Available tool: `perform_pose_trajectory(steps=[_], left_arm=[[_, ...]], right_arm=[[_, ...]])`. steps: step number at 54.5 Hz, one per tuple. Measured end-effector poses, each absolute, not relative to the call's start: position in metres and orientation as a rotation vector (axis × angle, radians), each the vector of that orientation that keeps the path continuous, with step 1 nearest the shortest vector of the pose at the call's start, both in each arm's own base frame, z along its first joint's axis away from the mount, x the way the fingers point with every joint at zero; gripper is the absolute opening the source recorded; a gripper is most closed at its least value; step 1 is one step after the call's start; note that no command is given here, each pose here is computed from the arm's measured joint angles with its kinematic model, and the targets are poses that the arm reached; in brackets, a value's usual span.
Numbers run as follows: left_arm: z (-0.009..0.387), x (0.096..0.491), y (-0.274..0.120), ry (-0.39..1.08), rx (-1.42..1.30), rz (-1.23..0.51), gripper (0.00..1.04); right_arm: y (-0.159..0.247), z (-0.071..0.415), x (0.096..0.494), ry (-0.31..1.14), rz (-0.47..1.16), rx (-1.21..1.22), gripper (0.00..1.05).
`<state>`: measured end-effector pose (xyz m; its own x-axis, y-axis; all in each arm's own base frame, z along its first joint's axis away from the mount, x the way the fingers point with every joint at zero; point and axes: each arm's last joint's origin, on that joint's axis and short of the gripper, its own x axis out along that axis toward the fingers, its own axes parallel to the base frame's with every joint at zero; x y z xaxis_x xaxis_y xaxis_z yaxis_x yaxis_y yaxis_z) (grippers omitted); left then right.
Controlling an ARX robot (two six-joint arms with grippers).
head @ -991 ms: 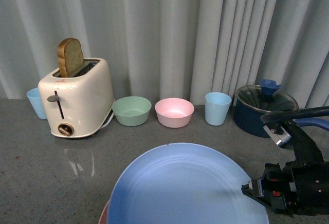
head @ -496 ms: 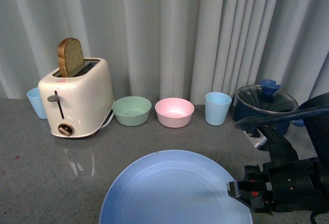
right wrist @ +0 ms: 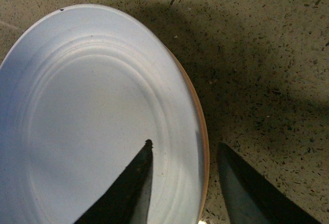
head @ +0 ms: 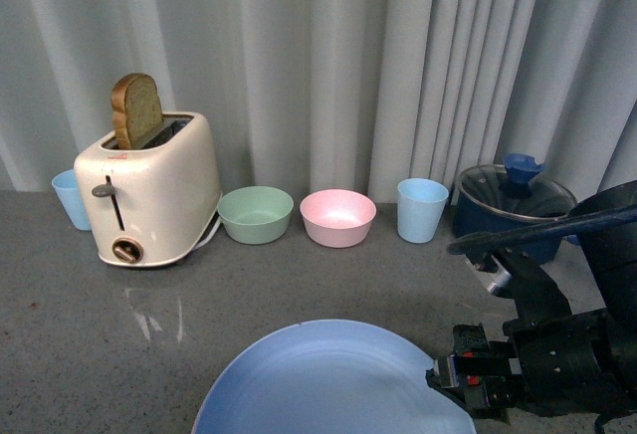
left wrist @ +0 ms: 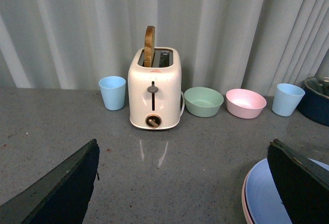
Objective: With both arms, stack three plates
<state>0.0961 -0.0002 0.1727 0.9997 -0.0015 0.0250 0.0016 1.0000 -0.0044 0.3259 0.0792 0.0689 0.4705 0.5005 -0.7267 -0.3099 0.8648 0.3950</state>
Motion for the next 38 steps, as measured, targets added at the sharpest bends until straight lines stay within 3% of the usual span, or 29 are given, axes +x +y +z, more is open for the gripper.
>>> perform_pose_trajectory(steps=[13,20,33,38], left_arm=[[0.173,0.096,0.0,-0.025,-0.004,-0.002,0.98],[0.173,0.096,0.0,-0.025,-0.004,-0.002,0.98],[0.173,0.096,0.0,-0.025,-0.004,-0.002,0.98],[0.173,0.096,0.0,-0.025,-0.004,-0.002,0.98]], right_arm=[[0.059,0.092,0.315,0.897,0.472,0.244,0.78],[0.037,0.111,0.304,0.802,0.359,0.235,0.98],[0.026,0.119,0.298,0.723,0.267,0.21,0.96],[0.026,0.101,0.291,0.574,0.156,0.086,0.81]])
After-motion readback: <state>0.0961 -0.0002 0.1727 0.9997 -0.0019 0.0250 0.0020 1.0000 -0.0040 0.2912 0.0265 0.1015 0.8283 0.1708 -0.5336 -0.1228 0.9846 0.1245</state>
